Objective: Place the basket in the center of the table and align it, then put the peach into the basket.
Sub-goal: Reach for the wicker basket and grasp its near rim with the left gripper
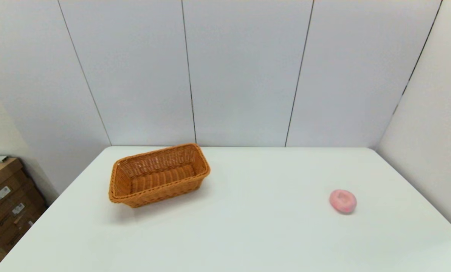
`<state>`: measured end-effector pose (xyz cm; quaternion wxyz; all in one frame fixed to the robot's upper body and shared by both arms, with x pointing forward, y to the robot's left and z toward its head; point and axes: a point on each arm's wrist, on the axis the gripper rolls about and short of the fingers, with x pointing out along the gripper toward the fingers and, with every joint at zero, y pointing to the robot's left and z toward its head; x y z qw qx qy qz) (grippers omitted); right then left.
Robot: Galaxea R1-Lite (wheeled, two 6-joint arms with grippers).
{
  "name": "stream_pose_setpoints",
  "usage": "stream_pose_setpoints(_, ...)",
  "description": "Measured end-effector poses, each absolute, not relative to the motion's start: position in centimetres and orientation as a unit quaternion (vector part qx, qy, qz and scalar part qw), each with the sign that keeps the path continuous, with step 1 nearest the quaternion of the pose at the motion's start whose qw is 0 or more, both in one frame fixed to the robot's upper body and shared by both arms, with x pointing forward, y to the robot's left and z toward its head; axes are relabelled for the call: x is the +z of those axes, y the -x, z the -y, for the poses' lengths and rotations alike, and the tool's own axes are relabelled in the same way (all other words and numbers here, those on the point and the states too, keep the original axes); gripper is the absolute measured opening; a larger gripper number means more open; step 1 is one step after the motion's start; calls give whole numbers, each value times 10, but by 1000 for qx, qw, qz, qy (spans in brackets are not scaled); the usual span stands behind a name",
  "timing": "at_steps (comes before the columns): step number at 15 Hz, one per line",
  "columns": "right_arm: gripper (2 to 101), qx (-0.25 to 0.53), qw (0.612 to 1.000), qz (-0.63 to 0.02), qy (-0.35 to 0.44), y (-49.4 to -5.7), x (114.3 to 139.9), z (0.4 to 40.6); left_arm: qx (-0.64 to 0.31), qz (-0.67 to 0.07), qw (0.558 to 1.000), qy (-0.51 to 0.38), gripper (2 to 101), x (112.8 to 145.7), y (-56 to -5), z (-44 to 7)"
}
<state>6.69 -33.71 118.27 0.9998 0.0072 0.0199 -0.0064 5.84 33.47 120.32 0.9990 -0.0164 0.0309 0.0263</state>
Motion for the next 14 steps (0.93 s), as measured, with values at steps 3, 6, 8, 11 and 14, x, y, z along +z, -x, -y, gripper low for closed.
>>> stream_pose_setpoints(3,971,-5,1000,-20,0,-67,1183,337,32,-26,998,37,978,1251,-62,-334)
stream_pose_setpoints(6,971,-5,1000,-21,1,-67,1183,337,45,-70,992,90,978,1308,-96,-335)
stream_pose_setpoints(8,971,-5,1000,-21,1,-67,1183,337,60,-125,982,126,978,1335,-140,-336)
stream_pose_setpoints(11,971,-5,1000,-22,1,-67,1183,337,88,-218,956,174,978,1353,-225,-338)
stream_pose_setpoints(14,971,-6,1000,-20,-1,-67,1183,337,120,-306,920,214,978,1346,-312,-340)
